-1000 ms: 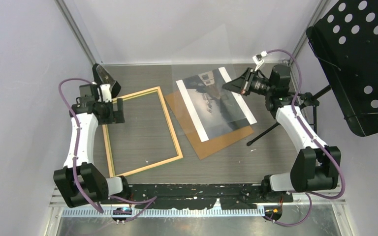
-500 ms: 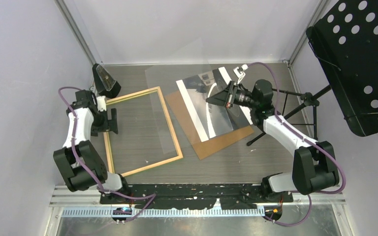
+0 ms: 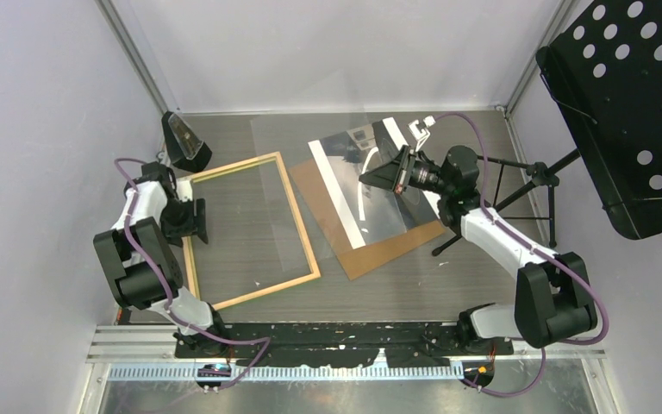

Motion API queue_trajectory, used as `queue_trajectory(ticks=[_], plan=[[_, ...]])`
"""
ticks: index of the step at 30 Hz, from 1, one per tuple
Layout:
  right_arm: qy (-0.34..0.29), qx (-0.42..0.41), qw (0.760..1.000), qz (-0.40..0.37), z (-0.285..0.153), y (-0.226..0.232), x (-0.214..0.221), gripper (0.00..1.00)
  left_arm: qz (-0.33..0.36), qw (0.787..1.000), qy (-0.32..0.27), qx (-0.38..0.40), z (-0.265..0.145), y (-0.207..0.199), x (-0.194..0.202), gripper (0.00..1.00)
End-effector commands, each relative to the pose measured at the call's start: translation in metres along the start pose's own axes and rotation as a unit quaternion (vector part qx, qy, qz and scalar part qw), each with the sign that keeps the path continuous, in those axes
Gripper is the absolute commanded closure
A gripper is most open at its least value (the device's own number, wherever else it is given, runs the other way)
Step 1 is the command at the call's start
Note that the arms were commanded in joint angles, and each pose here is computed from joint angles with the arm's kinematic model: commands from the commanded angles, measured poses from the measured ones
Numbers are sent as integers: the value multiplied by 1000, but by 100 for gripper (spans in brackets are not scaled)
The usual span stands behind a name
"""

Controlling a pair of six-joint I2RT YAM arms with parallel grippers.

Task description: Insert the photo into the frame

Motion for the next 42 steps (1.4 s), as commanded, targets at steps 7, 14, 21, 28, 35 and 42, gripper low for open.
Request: queue_trajectory(ticks=[7,14,21,28,35,42], plan=[[-17,-33,997,-62,-4,23,-4,95,-10,1000,9,4,10,0,7,46],[-17,-27,997,-66,-5,21,-2,95,-16,1000,14,19,17,-4,8,61],[-20,-20,997,-75,-6,20,-3,95,-25,998,24,47,26,-11,5,77],[-22,-12,997,-79,-8,18,-4,95,-27,997,17,65,26,-17,0,94],[-23,-7,997,-78,-9,14,-6,95,-8,997,6,70,24,-32,-9,100],[-28,0,996,-82,-12,11,-9,95,1,996,2,84,27,-51,-16,100]])
Point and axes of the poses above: each gripper's point midway between its finger pads, its own z axis out along the fingers, its own y axis along the line the jaws close on, x = y × z, the point moved 3 cm from there along -z, back along the fingers, and after that the axes turned 4 degrees about z, right-handed, at the moved point
